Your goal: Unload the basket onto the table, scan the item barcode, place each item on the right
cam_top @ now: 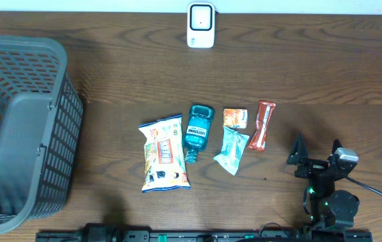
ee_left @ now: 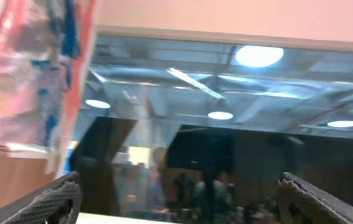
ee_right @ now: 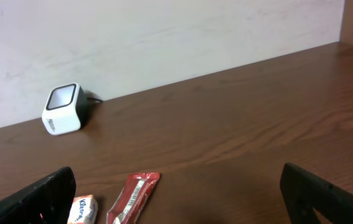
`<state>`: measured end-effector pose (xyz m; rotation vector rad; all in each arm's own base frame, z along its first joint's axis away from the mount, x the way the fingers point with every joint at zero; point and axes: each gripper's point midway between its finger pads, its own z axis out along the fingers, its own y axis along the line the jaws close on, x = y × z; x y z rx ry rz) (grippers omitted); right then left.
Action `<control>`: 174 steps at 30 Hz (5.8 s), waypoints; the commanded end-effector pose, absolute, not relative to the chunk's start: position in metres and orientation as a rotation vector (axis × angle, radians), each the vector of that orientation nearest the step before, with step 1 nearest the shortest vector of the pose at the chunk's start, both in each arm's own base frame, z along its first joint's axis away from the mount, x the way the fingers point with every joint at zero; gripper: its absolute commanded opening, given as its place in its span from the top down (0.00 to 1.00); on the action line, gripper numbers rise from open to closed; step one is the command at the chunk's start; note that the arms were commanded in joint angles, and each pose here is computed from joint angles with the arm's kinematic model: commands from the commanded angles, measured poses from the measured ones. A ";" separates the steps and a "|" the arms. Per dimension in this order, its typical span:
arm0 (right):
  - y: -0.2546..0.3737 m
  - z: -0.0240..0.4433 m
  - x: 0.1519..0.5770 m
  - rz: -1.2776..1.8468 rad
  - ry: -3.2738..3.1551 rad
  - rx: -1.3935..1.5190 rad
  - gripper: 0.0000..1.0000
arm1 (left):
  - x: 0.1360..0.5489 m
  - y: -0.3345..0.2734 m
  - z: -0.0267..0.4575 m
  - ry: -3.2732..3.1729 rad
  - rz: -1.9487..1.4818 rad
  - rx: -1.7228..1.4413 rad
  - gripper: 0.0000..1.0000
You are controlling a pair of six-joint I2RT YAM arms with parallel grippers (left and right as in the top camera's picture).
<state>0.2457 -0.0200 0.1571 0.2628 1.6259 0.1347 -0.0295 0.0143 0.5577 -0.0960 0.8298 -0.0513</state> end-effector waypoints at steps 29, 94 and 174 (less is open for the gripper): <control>0.058 0.166 0.234 0.964 1.647 0.403 0.01 | 0.028 0.016 0.509 0.839 -0.127 -0.287 0.01; 0.098 0.195 0.242 0.278 2.708 0.129 0.01 | 0.138 -0.043 0.079 2.357 -0.553 -0.422 0.01; 0.194 0.152 0.245 0.097 2.629 1.910 0.99 | 0.138 -0.043 0.079 2.357 -0.553 -0.422 0.02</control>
